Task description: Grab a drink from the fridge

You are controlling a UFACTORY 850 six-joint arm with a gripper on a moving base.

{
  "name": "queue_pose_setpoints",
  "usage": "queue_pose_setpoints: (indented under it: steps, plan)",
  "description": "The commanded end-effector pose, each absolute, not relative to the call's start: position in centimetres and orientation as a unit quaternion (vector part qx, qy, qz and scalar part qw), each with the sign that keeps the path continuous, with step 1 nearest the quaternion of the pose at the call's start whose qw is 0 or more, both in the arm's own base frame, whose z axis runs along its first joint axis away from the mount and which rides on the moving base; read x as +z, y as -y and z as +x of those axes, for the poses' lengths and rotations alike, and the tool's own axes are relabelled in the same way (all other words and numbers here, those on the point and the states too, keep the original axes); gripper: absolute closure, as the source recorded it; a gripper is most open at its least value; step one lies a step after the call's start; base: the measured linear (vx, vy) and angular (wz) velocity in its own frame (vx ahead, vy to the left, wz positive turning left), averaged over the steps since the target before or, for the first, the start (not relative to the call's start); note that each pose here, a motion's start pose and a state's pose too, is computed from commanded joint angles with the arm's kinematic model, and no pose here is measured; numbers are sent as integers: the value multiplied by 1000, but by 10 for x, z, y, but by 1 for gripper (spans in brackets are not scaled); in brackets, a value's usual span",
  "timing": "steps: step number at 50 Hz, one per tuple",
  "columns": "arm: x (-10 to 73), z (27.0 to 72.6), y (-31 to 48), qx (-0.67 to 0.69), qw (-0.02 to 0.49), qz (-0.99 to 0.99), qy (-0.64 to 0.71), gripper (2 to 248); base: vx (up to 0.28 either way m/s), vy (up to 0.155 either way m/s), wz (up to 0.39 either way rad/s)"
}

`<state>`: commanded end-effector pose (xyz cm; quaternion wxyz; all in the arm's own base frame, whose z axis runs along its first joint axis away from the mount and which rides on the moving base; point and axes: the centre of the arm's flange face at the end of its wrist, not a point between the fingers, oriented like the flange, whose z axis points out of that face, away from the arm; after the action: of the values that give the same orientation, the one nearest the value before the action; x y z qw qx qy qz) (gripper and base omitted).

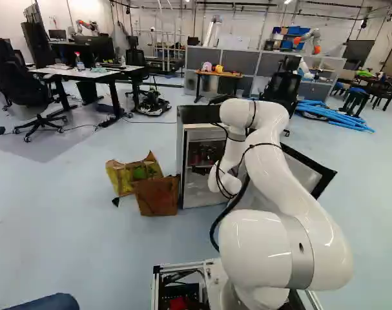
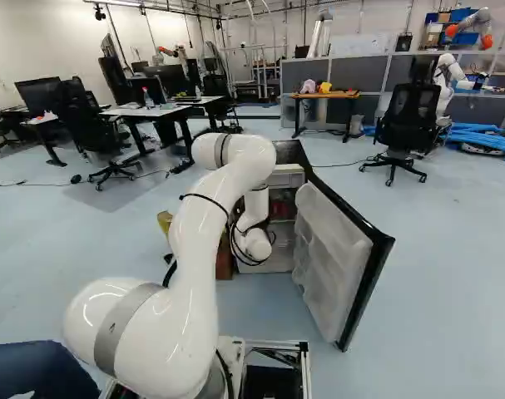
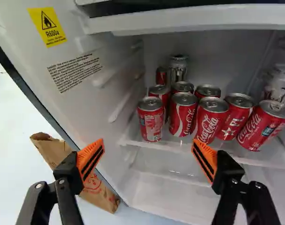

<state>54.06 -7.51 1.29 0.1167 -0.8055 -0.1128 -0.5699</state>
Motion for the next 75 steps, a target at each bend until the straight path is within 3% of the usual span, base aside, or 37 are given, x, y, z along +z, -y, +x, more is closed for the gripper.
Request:
queue_pose_setpoints:
  steps: [27,28,33,34,43,44,48,49,54,55,64,65,75]
  plan:
    - [12,546,76,-578,127,-796,126,4,0,0,0]
    - [12,546,76,-578,127,-796,126,17,0,0,0]
    - [12,546,76,-578,127,-796,126,17,0,0,0]
    - [12,546,76,-578,127,-796,126,30,0,0,0]
    - [12,546,76,-578,127,-796,126,42,0,0,0]
    - [12,546,76,-578,127,-796,126,54,0,0,0]
    - [12,546,76,-578,127,-796,126,54,0,0,0]
    - [12,546,76,-578,127,-796,126,66,0,0,0]
    - [12,546,76,-578,127,-796,126,66,0,0,0]
    - [12,546,76,-578,127,-796,126,79,0,0,0]
    - [12,546,76,-578,127,-796,126,91,0,0,0]
    - [12,546,76,-578,127,-796,126,103,0,0,0]
    - [12,546,76,-578,127,-796,126,112,0,0,0]
